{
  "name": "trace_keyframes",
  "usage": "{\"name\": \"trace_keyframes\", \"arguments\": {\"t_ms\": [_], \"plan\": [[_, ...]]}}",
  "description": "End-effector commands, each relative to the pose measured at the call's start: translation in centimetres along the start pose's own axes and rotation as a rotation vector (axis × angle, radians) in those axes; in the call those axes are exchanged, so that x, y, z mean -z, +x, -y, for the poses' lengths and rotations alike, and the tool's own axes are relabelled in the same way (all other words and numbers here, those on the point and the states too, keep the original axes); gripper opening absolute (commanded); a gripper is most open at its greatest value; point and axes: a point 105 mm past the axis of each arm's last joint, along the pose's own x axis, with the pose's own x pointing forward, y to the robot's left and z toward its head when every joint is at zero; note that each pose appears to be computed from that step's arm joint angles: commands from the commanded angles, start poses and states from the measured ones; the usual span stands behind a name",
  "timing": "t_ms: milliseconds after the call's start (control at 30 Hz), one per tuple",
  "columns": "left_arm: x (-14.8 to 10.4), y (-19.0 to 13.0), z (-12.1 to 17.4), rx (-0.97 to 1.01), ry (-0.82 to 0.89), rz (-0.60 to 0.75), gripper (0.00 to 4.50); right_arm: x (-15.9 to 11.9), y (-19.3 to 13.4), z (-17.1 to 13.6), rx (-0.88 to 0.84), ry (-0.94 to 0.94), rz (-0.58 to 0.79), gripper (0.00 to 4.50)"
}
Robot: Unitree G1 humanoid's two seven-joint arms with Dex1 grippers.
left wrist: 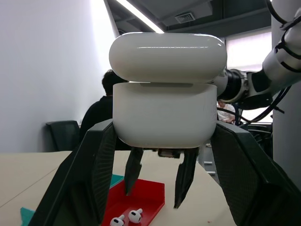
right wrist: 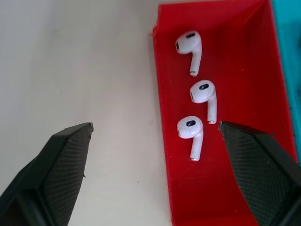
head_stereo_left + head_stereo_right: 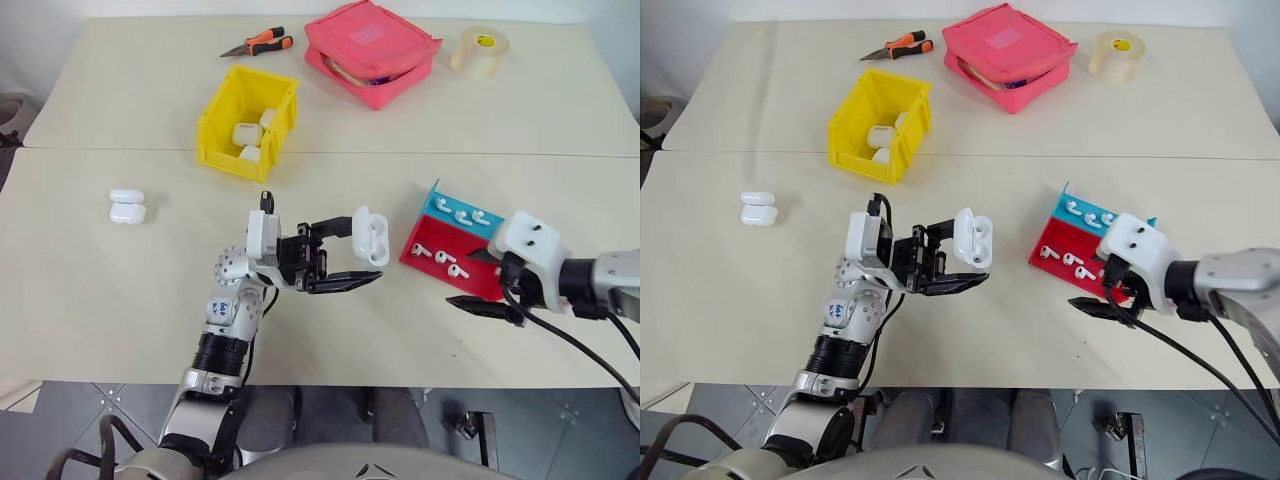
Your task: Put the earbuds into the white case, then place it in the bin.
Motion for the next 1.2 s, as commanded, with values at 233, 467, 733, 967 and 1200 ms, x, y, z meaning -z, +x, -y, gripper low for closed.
{"name": "trace_keyframes", "arguments": {"t_ms": [233,467,733,967,1200], "plan": [[-0.5,0.5,0.4,0.002,0.044,0.018,2.71,0.1,1.4,1.4,0.033,-0.045,-0.113,4.50],[-0.4,0.3,0.6,-0.006,0.044,0.016,2.71,0.1,1.9,1.4,0.015,-0.073,-0.128,2.92],[-0.4,0.2,0.6,-0.007,0.042,0.013,2.71,-0.1,2.3,1.6,0.014,-0.089,-0.130,2.92],[-0.5,0.2,0.6,-0.006,0.044,0.011,2.71,0.2,2.4,1.7,0.011,-0.104,-0.151,2.74],[-0.6,0.3,0.4,-0.007,0.048,0.013,2.71,0.2,2.5,1.6,-0.002,-0.108,-0.150,1.32]]}}
